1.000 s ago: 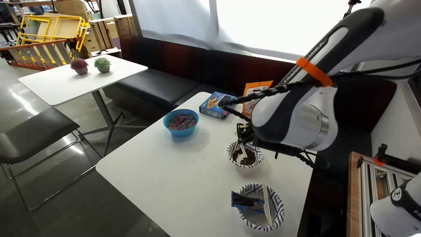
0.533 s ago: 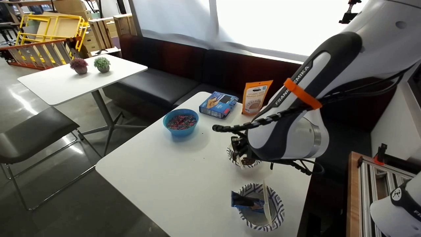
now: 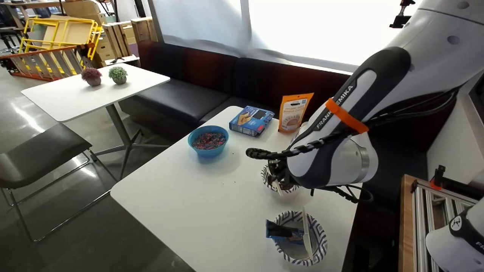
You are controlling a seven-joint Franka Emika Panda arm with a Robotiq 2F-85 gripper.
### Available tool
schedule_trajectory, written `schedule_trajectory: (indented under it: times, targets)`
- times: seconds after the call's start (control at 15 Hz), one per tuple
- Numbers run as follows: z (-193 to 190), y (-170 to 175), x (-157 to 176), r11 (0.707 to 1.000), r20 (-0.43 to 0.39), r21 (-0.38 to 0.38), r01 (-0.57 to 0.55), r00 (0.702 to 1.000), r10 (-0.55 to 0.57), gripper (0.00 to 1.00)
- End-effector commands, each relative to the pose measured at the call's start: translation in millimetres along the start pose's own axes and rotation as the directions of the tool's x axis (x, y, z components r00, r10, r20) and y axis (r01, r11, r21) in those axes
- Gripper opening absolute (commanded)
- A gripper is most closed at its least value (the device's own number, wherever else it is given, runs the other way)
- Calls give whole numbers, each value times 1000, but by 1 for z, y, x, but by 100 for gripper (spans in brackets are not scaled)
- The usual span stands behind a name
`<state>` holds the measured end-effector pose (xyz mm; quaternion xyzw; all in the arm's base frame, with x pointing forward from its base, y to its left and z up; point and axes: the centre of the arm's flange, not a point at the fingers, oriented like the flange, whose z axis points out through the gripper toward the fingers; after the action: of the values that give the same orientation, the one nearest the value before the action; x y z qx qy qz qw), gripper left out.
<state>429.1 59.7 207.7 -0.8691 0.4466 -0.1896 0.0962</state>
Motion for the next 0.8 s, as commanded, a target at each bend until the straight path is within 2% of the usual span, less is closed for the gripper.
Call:
schedule_trajectory:
  times: [0.0, 0.27, 0.33, 0.47, 0.73]
  targets:
    - [0, -1, 6, 999, 25, -18, -32, 999, 33, 4]
    - [4, 6, 10, 998, 52, -32, -60, 997, 61, 4]
    - [5, 6, 11, 997, 56, -34, -68, 996, 70, 39]
    - [0, 5, 14, 997, 52, -27, -69, 996, 70, 45]
    - [-31, -5, 16, 996, 40, -13, -84, 996, 84, 75]
